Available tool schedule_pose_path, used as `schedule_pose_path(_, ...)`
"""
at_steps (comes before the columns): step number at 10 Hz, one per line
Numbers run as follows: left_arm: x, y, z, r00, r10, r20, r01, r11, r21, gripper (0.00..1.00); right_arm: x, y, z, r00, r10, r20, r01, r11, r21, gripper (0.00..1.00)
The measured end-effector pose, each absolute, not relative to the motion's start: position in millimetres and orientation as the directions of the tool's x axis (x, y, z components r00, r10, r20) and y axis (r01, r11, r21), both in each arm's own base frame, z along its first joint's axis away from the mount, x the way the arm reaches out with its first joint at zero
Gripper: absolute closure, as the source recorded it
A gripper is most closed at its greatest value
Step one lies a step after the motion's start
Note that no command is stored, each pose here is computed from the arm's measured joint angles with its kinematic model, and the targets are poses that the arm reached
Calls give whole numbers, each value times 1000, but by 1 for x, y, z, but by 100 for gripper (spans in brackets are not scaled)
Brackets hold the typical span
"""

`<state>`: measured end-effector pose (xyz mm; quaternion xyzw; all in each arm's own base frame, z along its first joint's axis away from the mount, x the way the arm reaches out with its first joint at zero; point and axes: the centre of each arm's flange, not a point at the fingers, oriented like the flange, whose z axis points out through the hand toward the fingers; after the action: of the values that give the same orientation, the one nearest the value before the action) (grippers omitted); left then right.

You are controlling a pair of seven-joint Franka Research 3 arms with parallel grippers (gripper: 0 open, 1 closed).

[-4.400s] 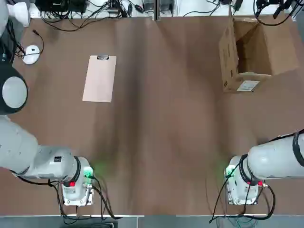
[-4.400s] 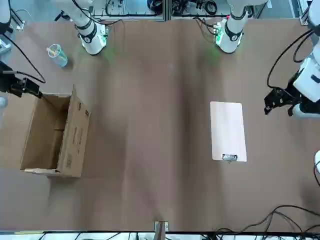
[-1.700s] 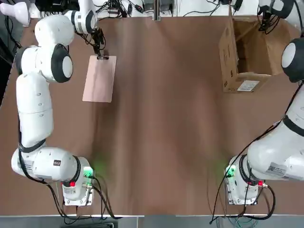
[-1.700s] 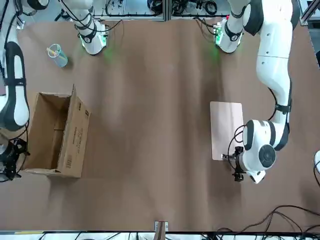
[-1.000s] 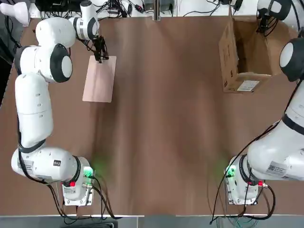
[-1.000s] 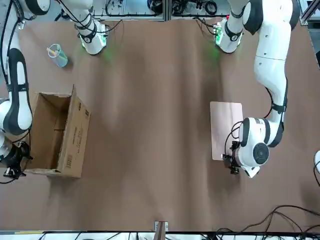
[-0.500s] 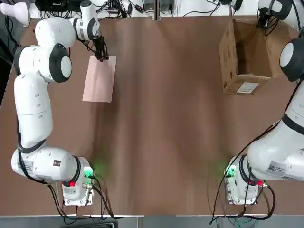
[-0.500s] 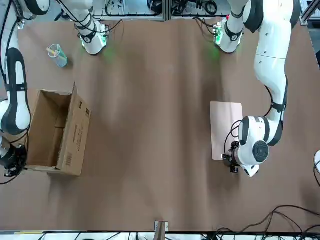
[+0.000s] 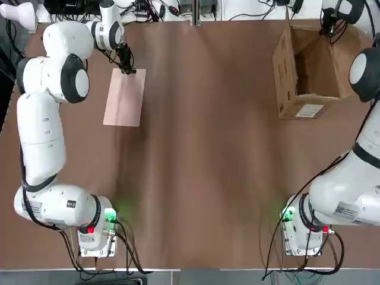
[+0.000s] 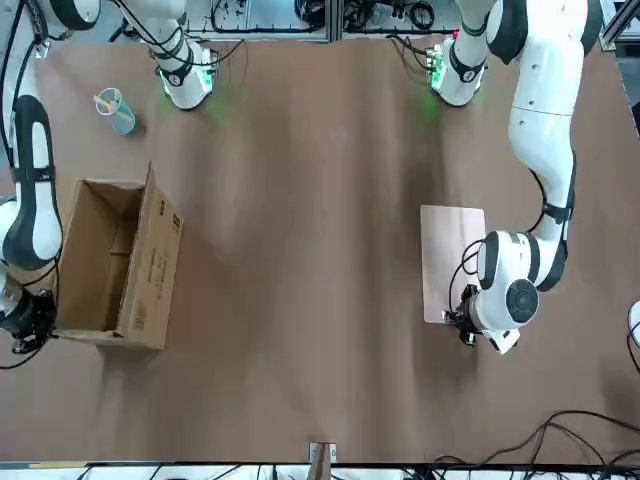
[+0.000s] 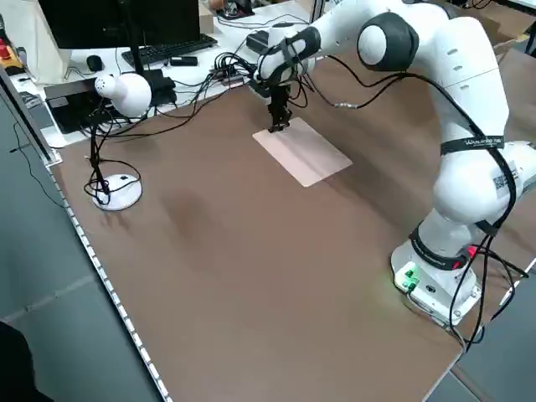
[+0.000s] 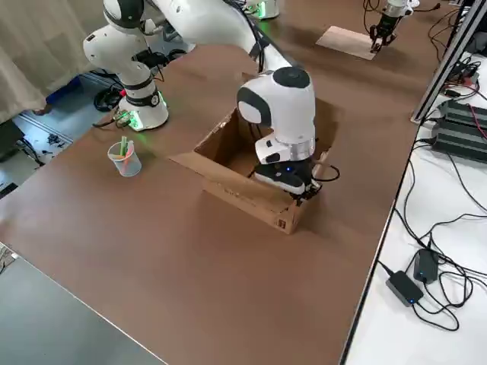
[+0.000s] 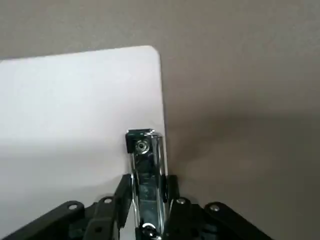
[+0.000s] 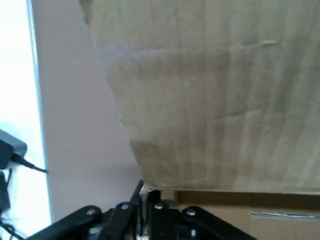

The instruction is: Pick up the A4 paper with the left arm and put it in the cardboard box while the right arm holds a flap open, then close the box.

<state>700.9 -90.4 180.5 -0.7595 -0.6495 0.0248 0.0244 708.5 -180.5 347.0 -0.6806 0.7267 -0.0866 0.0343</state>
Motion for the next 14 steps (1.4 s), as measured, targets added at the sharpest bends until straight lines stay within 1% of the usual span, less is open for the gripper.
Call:
schedule_pose_path(2,699,-90,180,155,988,-5,986,-155,-62,68,712,-159,362,-33,-998,48,-994,28,-104,96)
schedule_pose_path(4,698,-91,180,156,988,-4,986,-156,-56,68,714,-118,392,-29,-999,33,-996,26,-81,96)
schedule_pose_path(6,697,-91,180,158,987,-2,986,-158,-50,68,713,-62,416,-66,-998,17,-995,65,-74,96)
schedule_pose_path(9,697,-92,180,166,986,1,985,-166,-47,68,708,40,440,-172,-985,-2,-984,172,-50,96)
schedule_pose_path(12,700,-94,183,168,986,1,986,-168,-23,68,699,126,448,-183,-983,-10,-982,184,-52,96)
schedule_pose_path(14,706,-92,202,164,986,3,986,-164,10,68,688,180,454,-192,-981,-19,-979,192,-63,96)
